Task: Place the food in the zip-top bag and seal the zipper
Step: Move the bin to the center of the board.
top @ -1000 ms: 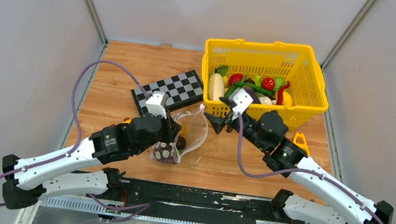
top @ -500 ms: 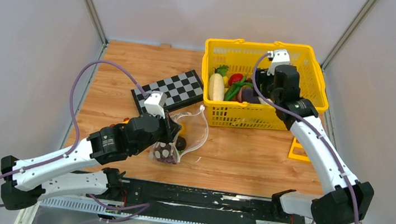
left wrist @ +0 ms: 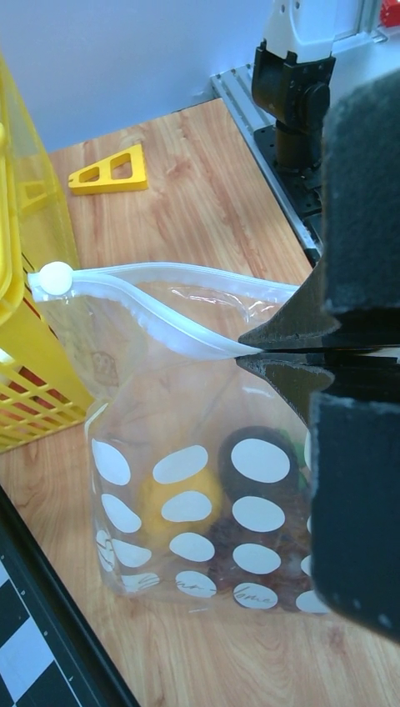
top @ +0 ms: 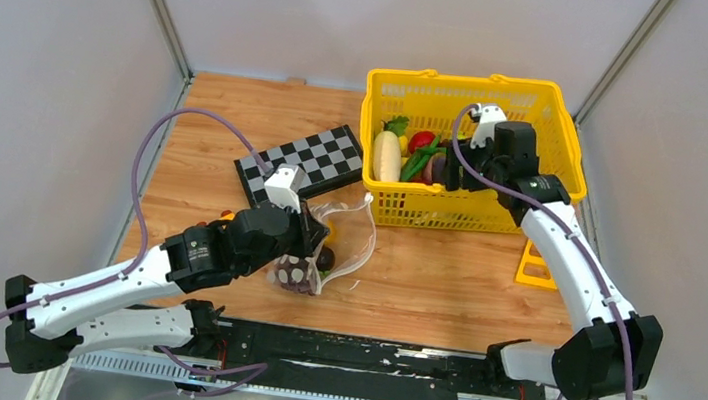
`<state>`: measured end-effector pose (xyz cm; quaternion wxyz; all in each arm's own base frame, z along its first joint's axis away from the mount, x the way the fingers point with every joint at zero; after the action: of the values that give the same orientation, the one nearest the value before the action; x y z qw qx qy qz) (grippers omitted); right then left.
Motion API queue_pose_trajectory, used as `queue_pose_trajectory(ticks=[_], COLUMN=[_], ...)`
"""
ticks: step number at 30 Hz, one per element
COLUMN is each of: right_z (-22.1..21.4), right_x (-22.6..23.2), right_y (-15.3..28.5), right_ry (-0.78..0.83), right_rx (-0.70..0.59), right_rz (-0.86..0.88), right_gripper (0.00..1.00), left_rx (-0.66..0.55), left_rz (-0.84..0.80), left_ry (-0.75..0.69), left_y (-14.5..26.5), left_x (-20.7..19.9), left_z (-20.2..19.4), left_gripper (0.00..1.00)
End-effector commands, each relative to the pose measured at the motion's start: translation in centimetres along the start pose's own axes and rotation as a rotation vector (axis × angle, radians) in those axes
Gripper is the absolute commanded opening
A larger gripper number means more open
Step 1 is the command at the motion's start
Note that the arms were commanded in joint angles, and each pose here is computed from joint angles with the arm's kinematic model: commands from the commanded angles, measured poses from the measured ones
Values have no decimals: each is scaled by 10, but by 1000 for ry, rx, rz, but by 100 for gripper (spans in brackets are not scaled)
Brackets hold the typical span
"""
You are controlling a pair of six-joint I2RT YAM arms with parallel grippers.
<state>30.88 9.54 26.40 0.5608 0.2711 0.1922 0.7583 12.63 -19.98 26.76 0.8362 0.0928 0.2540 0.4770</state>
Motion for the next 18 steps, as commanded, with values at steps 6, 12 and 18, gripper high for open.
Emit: queue_pose_trajectory(ticks=[6, 12, 18], right_z=[-48, -32, -11], right_x=[101, 136, 87], right_y=[-11, -19, -6], right_ry=[136, 129, 70], right_rx=[215, 170, 26], right_rz=[357, 424, 83], right_gripper=[67, 68, 72], left_rx=[-18, -16, -30], left_rz=[-55, -52, -31], left_ry=[15, 15, 22], left_y=[-4, -1, 3], left_x=[-10, -9, -2], left_z=[5, 6, 4], left_gripper=[0, 0, 0])
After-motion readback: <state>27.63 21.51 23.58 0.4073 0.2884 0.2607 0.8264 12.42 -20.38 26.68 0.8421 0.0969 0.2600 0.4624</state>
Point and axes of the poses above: each gripper's point midway between its finger pads, its own y axis back along the fingers, its own x axis along the line the jaws close on, z = x × y, the point moved 7 cm from there along y, back along the fingers, and after that the axes turned 10 degrees about -y, right-handed, at the moved point
